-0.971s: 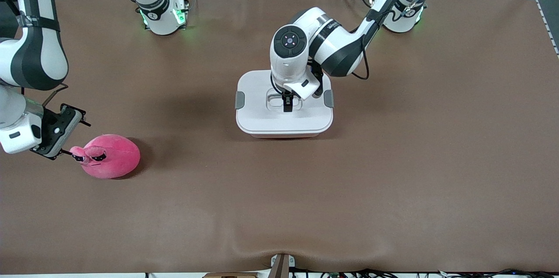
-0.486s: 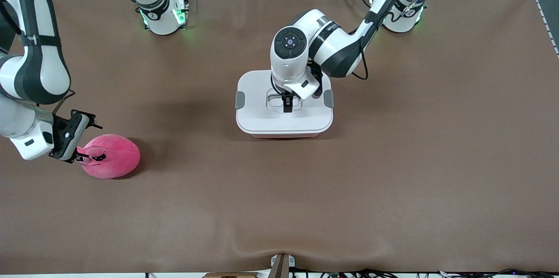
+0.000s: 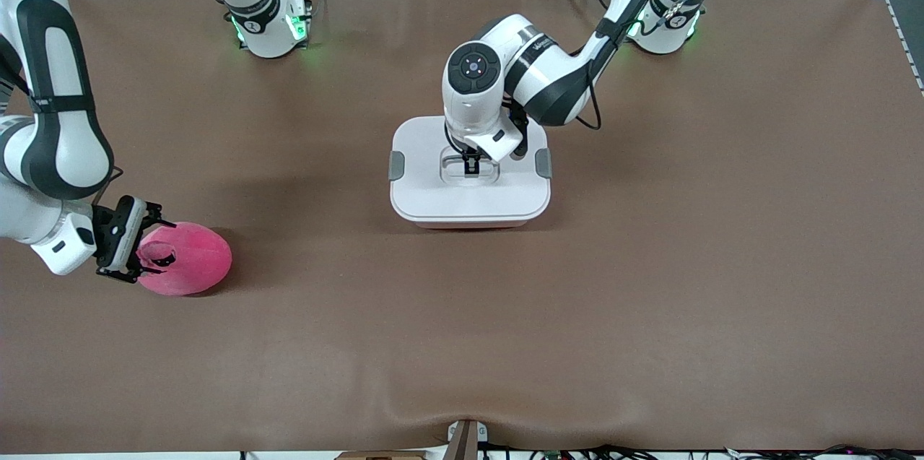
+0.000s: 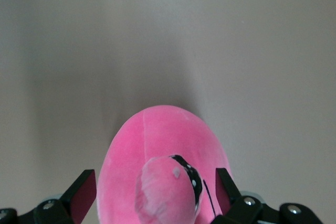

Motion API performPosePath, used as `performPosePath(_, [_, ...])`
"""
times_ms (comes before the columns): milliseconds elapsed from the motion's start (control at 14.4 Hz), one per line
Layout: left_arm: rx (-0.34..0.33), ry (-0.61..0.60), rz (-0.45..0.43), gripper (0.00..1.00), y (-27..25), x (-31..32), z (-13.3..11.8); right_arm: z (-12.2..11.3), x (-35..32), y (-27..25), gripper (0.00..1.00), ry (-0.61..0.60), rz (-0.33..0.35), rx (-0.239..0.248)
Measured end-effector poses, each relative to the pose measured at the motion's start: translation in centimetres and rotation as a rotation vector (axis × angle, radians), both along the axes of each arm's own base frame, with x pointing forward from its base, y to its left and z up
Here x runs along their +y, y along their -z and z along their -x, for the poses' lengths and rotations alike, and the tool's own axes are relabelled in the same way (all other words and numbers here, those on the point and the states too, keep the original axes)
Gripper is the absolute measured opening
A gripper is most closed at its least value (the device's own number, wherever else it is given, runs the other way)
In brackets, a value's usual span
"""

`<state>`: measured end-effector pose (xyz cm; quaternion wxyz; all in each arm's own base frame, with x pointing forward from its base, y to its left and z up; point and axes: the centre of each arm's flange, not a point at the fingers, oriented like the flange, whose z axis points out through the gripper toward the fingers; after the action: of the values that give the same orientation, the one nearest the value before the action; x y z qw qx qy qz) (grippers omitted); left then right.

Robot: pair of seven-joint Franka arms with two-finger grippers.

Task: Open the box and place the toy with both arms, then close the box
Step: 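Grasp the lid handle with the left gripper while the right gripper grasps the toy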

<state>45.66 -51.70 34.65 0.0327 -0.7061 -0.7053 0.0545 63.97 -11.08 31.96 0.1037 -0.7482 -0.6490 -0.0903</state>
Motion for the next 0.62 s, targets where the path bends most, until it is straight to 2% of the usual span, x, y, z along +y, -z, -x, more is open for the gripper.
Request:
performPosePath(347, [-0.011,-0.001,0.009,0.12,0.17,-0.06,-0.02,0.08,-0.56,0.97,1.0,-0.016,-0.016,0.0])
performPosePath(416, [-0.019,-0.005,0.014,0.07,-0.02,0.03,-0.25,0.07,-0.54,0.97,1.0,-0.016,-0.018,-0.001])
performPosePath(486, [-0.022,-0.007,0.015,0.07,-0.08,0.1,-0.35,0.06,-0.52,0.95,1.0,-0.016,-0.021,-0.002])
performPosePath(555, [-0.022,-0.007,0.016,0.07,-0.13,0.09,-0.35,0.04,-0.51,0.93,0.94,-0.016,-0.024,-0.004])
performPosePath(624, [-0.024,-0.007,0.017,0.07,-0.28,0.08,-0.33,0.02,-0.5,0.89,0.81,-0.016,-0.026,-0.006])
